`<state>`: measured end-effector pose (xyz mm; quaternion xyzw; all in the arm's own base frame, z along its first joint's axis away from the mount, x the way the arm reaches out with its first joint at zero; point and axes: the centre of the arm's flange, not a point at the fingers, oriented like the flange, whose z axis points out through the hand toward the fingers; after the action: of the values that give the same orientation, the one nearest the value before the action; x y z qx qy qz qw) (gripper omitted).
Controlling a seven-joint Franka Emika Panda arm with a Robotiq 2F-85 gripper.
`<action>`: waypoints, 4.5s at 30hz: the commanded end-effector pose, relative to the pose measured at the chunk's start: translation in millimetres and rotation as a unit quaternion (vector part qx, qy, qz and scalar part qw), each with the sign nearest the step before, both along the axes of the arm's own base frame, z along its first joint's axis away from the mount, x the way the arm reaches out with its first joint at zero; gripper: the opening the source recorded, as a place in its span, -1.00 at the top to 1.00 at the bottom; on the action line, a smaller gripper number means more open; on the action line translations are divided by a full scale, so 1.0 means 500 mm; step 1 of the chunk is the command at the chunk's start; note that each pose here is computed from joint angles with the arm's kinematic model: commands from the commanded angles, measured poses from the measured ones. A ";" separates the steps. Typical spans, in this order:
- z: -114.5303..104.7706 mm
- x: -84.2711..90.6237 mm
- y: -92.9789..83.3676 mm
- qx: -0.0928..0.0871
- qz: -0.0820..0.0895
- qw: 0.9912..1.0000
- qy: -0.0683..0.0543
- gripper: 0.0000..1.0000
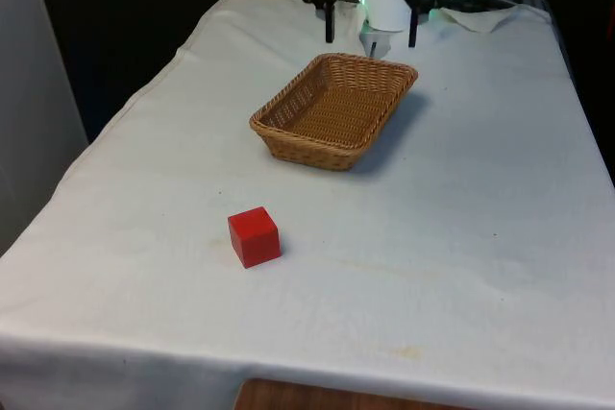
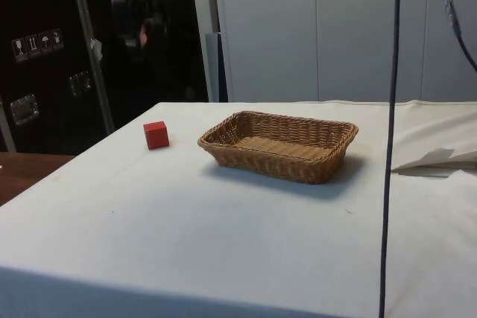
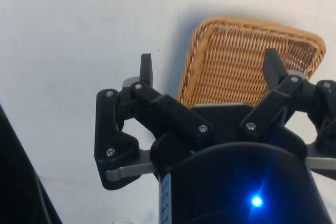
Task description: Pick up the cube and place it into the basket.
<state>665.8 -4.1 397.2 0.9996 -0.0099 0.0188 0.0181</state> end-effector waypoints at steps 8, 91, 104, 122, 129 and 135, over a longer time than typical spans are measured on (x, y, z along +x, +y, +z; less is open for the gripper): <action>-0.036 0.034 -0.020 -0.002 -0.007 1.000 -0.009 -1.00; -0.277 0.118 -0.146 -0.029 -0.172 0.981 -0.084 -1.00; -0.297 0.121 -0.180 -0.036 -0.201 0.974 -0.095 -1.00; -0.342 0.124 -0.209 -0.041 -0.236 0.963 -0.122 -1.00; -0.357 0.124 -0.220 -0.043 -0.249 0.958 -0.133 -1.00; -0.372 0.126 -0.227 -0.044 -0.262 0.953 -0.145 -1.00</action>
<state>726.8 -117.1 213.7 0.9489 -0.2689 0.1524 0.0644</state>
